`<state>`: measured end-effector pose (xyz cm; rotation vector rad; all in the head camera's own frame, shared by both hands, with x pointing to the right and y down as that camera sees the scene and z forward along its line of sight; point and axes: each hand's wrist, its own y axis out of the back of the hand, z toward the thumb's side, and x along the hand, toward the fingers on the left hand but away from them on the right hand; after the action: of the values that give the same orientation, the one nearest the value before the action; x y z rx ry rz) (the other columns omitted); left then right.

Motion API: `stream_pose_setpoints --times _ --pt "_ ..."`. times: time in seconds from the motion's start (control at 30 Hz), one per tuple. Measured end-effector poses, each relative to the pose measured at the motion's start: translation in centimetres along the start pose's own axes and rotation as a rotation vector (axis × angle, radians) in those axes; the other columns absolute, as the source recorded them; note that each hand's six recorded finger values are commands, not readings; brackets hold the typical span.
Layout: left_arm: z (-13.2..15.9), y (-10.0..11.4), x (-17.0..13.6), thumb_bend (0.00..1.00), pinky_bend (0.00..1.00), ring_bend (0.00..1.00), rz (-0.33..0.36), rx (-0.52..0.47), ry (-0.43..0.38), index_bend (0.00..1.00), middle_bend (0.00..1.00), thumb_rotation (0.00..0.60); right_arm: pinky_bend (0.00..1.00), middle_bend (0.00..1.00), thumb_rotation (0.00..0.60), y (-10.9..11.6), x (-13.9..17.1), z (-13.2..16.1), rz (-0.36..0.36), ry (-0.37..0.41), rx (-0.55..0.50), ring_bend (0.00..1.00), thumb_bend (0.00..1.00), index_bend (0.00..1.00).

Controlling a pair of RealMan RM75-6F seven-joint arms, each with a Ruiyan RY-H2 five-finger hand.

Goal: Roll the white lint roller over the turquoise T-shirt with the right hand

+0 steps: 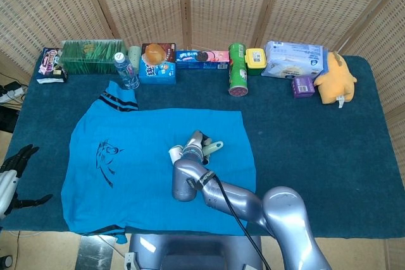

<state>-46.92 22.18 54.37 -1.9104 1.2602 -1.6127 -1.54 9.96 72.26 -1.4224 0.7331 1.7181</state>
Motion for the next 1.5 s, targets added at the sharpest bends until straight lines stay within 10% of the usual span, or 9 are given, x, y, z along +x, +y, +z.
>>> stream_pose_setpoints --times 0.87,1.33,1.5 --pt "2.0 -0.1 1.4 0.09 0.02 0.0 -0.04 0.043 -0.075 0.0 0.0 0.6 1.0 0.84 0.6 -10.2 -2.2 -14.0 0.16 -0.286 -0.031 0.96 1.0 0.88" --pt "3.1 0.0 1.7 0.09 0.02 0.0 -0.047 0.05 -0.109 0.0 0.0 0.6 1.0 0.83 0.6 -12.8 0.7 -20.4 -0.011 -0.221 -0.185 0.94 1.0 0.88" --pt "3.3 0.2 1.7 0.09 0.02 0.0 -0.047 0.052 -0.113 0.0 0.0 0.6 0.91 0.7 0.6 -13.9 0.4 -21.9 -0.114 -0.189 -0.222 0.75 0.95 0.73"
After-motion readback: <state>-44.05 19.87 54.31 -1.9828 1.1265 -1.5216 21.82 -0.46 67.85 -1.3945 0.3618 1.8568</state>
